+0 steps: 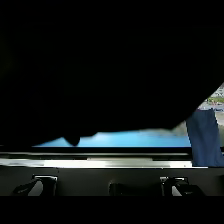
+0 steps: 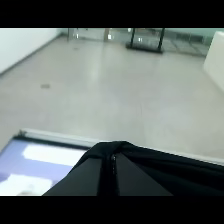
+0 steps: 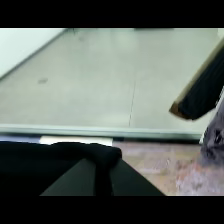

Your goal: Fold the clothes and pants, and hang the long-sleeved shirts on hangers.

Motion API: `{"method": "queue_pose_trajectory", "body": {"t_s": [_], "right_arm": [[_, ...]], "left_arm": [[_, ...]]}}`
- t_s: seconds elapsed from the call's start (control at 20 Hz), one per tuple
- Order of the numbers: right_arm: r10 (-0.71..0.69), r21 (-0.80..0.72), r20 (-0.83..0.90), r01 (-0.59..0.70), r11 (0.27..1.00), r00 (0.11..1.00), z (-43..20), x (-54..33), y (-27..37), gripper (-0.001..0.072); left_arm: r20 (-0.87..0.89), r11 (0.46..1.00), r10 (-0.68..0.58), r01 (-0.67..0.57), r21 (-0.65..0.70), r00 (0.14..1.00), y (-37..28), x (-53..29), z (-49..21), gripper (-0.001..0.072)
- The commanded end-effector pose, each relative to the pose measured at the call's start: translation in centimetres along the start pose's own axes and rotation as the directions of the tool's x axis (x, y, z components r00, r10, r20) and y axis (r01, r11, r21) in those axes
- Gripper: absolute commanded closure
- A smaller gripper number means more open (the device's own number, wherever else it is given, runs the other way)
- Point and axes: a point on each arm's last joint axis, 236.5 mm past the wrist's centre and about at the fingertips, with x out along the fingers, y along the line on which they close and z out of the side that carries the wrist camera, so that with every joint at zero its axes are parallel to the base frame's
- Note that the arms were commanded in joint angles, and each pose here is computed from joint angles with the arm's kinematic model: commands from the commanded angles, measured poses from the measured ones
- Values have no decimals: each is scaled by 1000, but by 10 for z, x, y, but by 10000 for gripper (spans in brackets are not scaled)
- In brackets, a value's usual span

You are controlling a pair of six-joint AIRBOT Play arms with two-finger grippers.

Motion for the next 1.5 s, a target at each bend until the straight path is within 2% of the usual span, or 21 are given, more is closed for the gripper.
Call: {"method": "queue_pose_trajectory", "body": {"t_s": [0.0, 0.15, 0.35, 0.5, 0.65, 0.8, 0.9, 1.15, 1.3, 1.45], "right_arm": [[-13, 57, -256, 29, 998, 966, -67, 60, -15, 677], [-8, 116, -526, 81, 990, 850, -160, 136, -34, 676], [35, 158, -785, 145, 977, 618, -303, 217, -53, 676], [50, 162, -871, 191, 968, 488, -402, 263, -68, 676], [55, 171, -895, 227, 959, 442, -473, 294, -79, 676], [57, 171, -907, 242, 955, 417, -500, 301, -82, 676], [59, 170, -912, 242, 955, 406, -498, 297, -82, 676], [86, 151, -964, 250, 956, 252, -509, 260, -75, 676], [98, 146, -976, 250, 957, 196, -513, 247, -72, 676], [112, 143, -985, 255, 956, 134, -521, 236, -69, 676]], "left_arm": [[-267, 997, -78, 73, -29, 960, 1, 58, -77, 690], [-542, 992, -122, 99, -72, 832, 15, 139, -189, 690], [-754, 988, -155, 80, -135, 638, 28, 238, -343, 690], [-794, 989, -145, 52, -142, 590, 38, 295, -436, 690], [-790, 989, -122, 6, -148, 601, 50, 330, -486, 690], [-786, 989, -118, 0, -148, 607, 54, 341, -492, 689], [-807, 989, -123, 1, -150, 578, 56, 334, -492, 689], [-922, 986, -158, 8, -165, 352, 56, 279, -516, 689], [-966, 989, -144, 12, -145, 215, 60, 249, -531, 689], [-979, 988, -154, 7, -155, 131, 59, 233, -544, 688]]}}
